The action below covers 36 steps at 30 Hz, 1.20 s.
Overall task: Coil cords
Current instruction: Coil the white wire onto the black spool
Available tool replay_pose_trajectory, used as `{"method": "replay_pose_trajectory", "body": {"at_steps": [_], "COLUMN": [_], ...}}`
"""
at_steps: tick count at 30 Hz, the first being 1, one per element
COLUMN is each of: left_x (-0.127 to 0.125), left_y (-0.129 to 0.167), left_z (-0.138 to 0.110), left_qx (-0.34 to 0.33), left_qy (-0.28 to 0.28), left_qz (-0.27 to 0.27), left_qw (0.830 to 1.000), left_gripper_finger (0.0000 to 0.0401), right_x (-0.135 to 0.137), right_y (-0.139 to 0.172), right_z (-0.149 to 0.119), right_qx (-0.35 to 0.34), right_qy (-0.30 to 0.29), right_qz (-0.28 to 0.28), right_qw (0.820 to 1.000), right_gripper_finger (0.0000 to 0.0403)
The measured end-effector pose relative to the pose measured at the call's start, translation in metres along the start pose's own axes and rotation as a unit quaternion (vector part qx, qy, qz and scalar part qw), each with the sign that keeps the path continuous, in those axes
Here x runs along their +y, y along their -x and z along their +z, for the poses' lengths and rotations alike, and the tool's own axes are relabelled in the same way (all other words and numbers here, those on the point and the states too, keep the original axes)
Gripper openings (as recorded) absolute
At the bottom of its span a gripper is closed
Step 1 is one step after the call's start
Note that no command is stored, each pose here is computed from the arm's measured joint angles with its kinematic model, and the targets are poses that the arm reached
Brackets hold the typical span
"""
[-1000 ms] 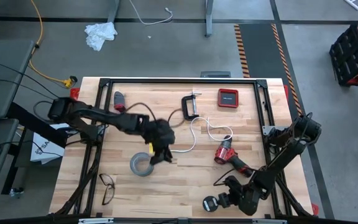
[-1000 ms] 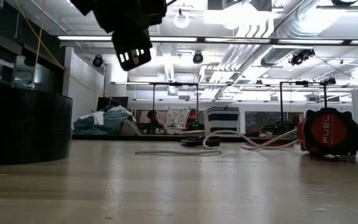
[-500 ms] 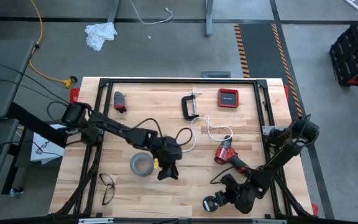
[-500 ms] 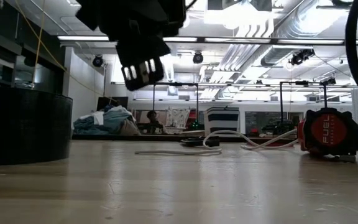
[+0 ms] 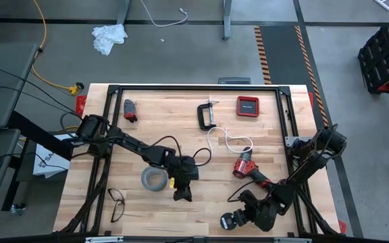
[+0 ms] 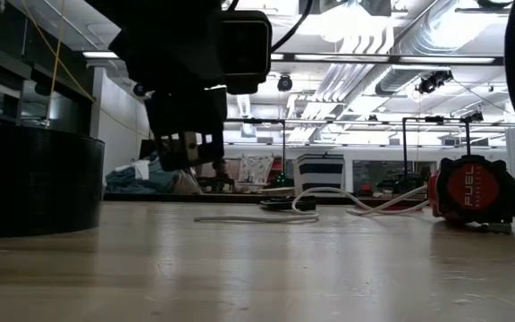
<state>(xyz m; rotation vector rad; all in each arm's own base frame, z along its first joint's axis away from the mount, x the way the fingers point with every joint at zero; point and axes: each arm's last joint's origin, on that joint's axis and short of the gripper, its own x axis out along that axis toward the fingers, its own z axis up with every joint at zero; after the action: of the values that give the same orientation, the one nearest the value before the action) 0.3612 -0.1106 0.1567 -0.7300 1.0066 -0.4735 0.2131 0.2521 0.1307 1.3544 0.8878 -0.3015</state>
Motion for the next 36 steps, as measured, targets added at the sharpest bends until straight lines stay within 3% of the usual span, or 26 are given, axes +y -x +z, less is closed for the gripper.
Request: {"method": "replay_pose_trajectory", "body": {"at_steps": [6,11,13,21,25,28,30,32,36], "left_x": [0.004,0.004,0.005,0.006,0.000,-0.004,-0.004,-0.002,0.011], "left_y": [0.004,0.021,0.035,0.124,0.178,0.211,0.226,0.232,0.229], "left_z": [0.004,0.015,0.021,0.035,0.031,0.024,0.020,0.018,0.014], "left_qx": [-0.007,-0.033,-0.050,-0.109,-0.161,-0.201,-0.220,-0.219,-0.172], "left_qy": [0.005,-0.003,-0.008,-0.064,-0.089,-0.101,-0.096,-0.091,-0.068], "left_qz": [0.003,0.000,0.003,0.060,0.125,0.191,0.221,0.232,0.225], "left_qw": [1.000,0.999,0.999,0.990,0.975,0.955,0.945,0.943,0.957], "left_gripper_finger": [0.0115,0.0115,0.0115,0.0115,0.0115,0.0115,0.0115,0.0115,0.0115], "right_x": [-0.002,0.002,0.007,0.035,0.059,0.075,0.091,0.106,0.121], "right_y": [-0.007,-0.016,-0.016,0.005,0.022,0.027,0.029,0.031,0.036], "right_z": [0.006,0.006,0.006,0.012,0.044,0.082,0.110,0.135,0.179], "right_qx": [0.001,0.018,0.021,0.012,-0.057,-0.097,-0.120,-0.150,-0.190], "right_qy": [0.007,0.018,0.022,0.067,0.123,0.193,0.236,0.277,0.358], "right_qz": [-0.013,0.017,0.038,0.052,-0.007,-0.084,-0.104,-0.111,-0.139], "right_qw": [1.000,1.000,0.999,0.996,0.991,0.973,0.959,0.943,0.904], "right_gripper_finger": [0.0137,0.0048,0.0015,0.0002,0.0001,0.0001,0.0001,0.0001,0.0001]}}
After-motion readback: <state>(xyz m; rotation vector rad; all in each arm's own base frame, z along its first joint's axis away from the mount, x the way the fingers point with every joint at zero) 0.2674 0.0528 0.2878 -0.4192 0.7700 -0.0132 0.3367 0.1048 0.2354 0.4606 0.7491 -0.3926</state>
